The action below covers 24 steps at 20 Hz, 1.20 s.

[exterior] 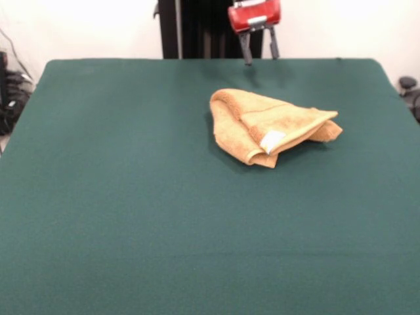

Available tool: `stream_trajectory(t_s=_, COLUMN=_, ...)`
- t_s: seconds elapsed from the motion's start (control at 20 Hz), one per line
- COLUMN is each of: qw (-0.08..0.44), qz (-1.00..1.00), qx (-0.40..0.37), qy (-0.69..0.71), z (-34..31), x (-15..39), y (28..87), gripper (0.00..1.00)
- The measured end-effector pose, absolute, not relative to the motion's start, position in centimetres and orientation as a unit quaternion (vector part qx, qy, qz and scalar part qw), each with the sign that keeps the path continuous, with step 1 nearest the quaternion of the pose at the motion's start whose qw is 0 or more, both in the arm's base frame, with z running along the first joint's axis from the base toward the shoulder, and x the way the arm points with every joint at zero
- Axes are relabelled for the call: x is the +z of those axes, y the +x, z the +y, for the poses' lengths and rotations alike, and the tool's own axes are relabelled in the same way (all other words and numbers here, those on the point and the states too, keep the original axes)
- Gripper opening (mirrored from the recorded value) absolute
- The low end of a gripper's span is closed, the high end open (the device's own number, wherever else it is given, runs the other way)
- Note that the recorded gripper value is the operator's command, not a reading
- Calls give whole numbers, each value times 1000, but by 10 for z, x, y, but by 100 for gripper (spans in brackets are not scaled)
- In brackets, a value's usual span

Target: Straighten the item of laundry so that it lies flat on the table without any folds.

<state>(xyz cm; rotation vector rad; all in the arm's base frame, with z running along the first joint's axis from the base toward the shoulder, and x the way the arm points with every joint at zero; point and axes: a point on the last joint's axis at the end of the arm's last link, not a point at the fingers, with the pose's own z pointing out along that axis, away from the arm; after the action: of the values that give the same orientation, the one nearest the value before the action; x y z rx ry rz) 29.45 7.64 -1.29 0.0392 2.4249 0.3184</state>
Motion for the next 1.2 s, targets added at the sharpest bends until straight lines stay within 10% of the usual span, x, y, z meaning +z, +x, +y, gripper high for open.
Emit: stream_trajectory(t_s=1.2, qw=332, qz=928, qx=167, qy=-6, z=67, x=-27, y=304, gripper=100)
